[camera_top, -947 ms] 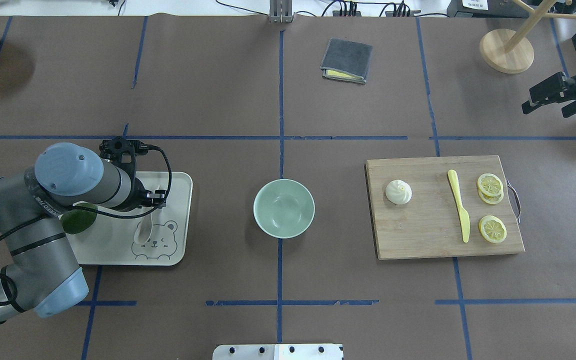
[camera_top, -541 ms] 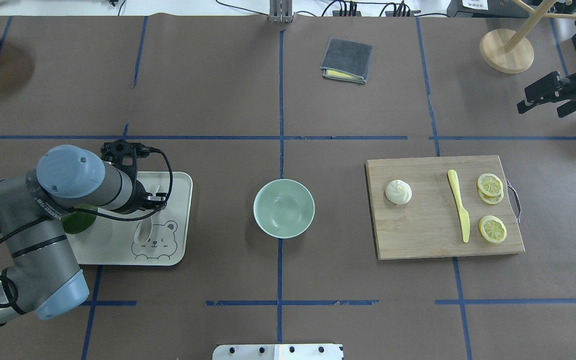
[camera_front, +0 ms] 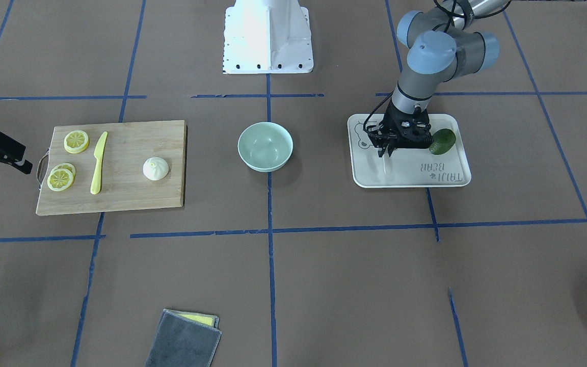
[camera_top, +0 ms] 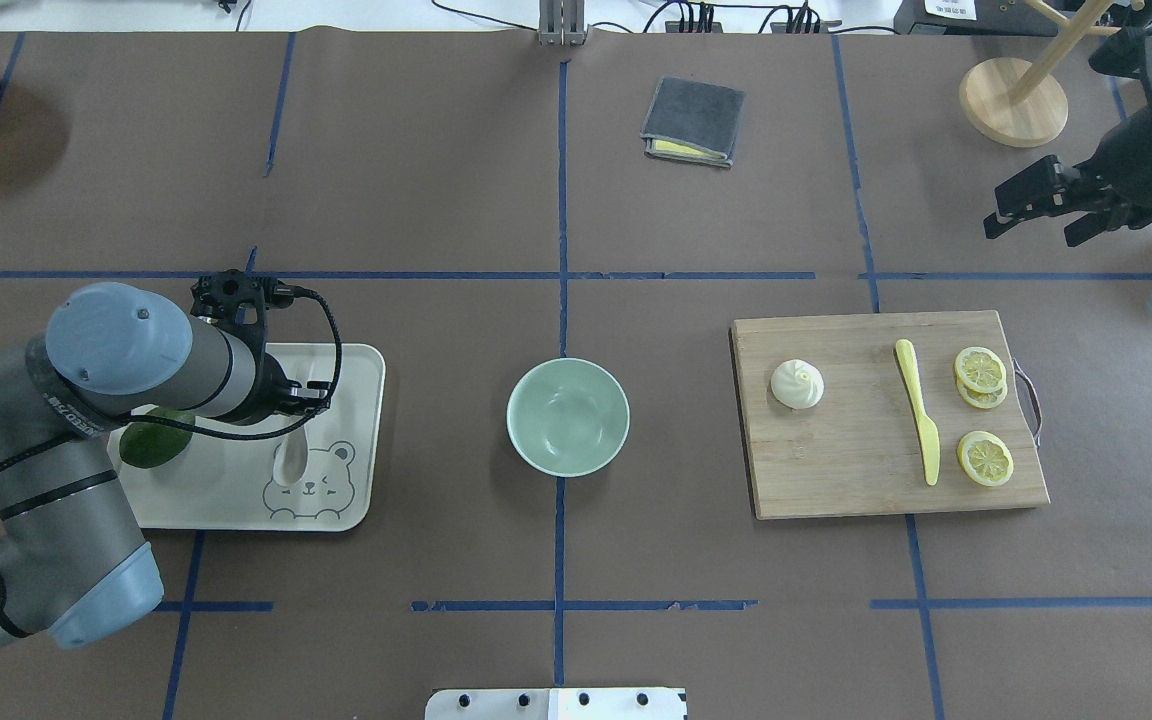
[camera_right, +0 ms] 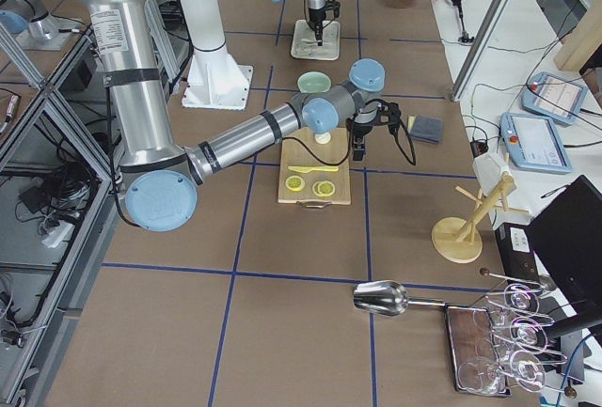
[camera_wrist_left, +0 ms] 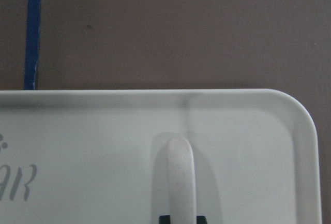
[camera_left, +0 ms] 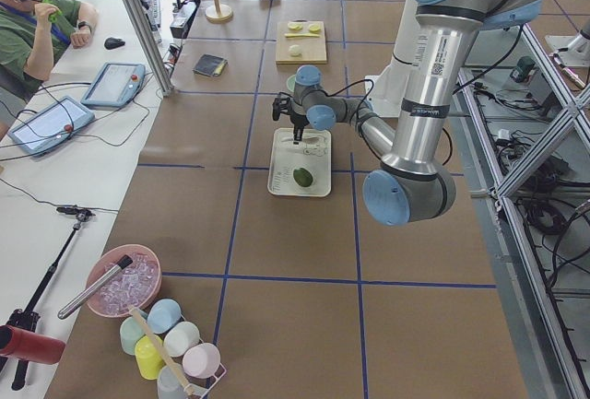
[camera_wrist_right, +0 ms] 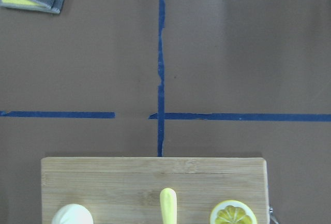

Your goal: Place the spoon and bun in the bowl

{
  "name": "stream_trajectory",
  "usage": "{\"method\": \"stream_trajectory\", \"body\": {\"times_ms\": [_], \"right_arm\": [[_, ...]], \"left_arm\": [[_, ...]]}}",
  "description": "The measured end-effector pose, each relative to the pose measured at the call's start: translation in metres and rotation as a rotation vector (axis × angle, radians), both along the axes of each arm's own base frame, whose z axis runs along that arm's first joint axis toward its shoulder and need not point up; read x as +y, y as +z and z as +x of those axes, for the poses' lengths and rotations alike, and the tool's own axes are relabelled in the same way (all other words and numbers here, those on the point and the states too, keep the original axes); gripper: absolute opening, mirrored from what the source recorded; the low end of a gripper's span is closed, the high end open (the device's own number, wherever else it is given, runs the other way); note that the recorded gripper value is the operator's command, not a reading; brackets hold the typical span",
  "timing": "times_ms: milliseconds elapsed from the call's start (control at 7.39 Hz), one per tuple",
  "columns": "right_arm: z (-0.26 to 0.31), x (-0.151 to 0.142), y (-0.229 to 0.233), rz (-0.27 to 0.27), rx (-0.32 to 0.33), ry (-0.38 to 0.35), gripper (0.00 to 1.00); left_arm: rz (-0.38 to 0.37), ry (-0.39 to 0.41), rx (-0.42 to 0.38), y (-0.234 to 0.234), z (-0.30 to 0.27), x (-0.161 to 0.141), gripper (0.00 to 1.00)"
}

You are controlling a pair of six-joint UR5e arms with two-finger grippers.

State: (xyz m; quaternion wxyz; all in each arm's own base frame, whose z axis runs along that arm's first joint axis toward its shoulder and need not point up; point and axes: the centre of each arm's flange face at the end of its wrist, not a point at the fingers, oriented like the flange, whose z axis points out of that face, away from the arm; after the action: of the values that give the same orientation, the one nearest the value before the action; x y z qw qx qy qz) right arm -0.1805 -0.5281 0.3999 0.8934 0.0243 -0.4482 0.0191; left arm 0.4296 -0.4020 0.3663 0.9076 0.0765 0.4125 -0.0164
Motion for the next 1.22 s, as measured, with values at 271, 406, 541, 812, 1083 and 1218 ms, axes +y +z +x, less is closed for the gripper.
{"method": "stream_trajectory", "body": {"times_ms": [271, 406, 541, 812, 1083, 1218], "right_arm": [[-0.048, 0.011, -0.019, -0.018, 0.015, 0.013, 1.0], [-0.075, 0.021, -0.024, -0.015, 0.021, 0.024, 1.0], [-0.101, 0.032, -0.027, -0.01, 0.025, 0.036, 1.0], [-0.154, 0.057, -0.031, 0.014, 0.055, 0.035, 1.0], [-0.206, 0.08, -0.038, 0.042, 0.091, 0.025, 1.0], [-0.222, 0.089, -0.036, 0.047, 0.105, 0.014, 1.0]], "left_arm": [[-0.009, -0.049, 0.047, -0.042, -0.015, -0.015, 0.0], [-0.053, -0.097, 0.092, -0.067, -0.008, -0.025, 0.0], [-0.101, -0.145, 0.139, -0.093, 0.002, -0.034, 0.0], [-0.153, -0.192, 0.188, -0.119, 0.012, -0.041, 0.0], [-0.171, -0.211, 0.214, -0.131, 0.014, -0.043, 0.0], [-0.175, -0.216, 0.22, -0.134, 0.014, -0.044, 0.0]]}}
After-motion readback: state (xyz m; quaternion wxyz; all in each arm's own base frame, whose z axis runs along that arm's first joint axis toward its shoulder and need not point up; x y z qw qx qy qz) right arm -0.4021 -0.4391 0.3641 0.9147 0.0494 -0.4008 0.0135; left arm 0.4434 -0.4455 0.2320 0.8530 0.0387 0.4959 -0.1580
